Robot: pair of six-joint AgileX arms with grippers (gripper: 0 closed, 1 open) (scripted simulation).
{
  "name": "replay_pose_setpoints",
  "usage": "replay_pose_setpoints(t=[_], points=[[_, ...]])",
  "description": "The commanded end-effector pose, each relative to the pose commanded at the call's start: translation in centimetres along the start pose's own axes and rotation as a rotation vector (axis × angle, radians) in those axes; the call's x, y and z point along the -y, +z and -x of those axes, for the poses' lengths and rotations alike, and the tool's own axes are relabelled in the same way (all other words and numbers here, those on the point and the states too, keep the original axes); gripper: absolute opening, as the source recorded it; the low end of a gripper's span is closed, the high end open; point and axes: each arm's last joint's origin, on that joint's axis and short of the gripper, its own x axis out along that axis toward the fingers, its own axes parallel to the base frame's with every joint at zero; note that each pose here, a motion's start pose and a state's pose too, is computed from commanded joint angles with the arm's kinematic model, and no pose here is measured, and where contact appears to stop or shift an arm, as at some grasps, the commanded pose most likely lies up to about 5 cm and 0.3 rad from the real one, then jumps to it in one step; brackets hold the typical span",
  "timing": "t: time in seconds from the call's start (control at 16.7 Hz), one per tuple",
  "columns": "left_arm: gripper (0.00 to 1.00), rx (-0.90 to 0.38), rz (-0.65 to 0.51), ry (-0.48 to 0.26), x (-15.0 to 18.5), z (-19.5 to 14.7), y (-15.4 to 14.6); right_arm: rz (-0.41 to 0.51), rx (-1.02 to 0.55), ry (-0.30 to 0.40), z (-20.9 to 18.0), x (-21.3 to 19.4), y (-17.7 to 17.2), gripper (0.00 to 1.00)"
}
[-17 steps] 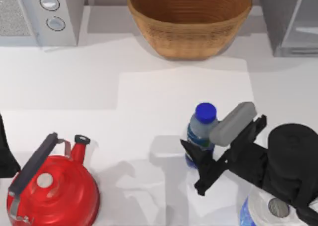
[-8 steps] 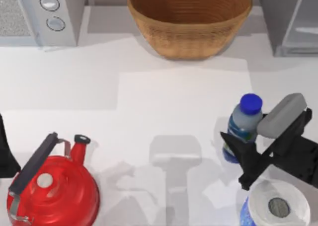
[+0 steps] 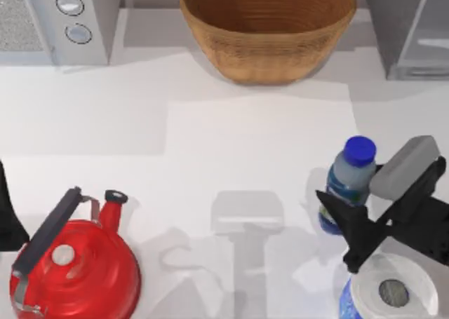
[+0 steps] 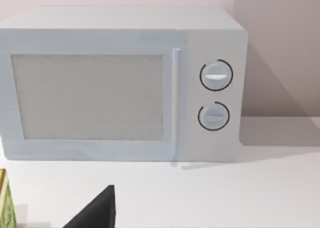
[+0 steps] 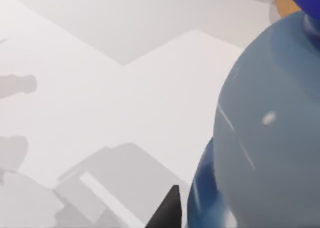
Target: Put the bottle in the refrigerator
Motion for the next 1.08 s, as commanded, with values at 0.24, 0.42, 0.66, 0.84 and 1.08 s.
replay_pose_setpoints(t=[0.24, 0.42, 0.66, 0.84, 1.08], points=[[1.0, 0.0, 0.0, 0.0, 0.0, 0.0, 0.0, -0.018, 0.013, -0.072, 1.7, 0.6, 0.5, 0.01], [1.0, 0.0, 0.0, 0.0, 0.0, 0.0, 0.0, -0.041, 0.034, -0.172, 3.9, 1.3, 0.8, 0.01], [1.0, 0.0, 0.0, 0.0, 0.0, 0.0, 0.0, -0.066, 0.106, -0.34, 7.5, 1.9, 1.3, 0.01], [1.0, 0.0, 0.0, 0.0, 0.0, 0.0, 0.0, -0.076, 0.193, -0.48, 10.4, 1.9, 1.3, 0.01], [1.0, 0.0, 0.0, 0.0, 0.0, 0.0, 0.0, -0.095, 0.278, -0.648, 13.1, 1.6, 0.3, 0.01]])
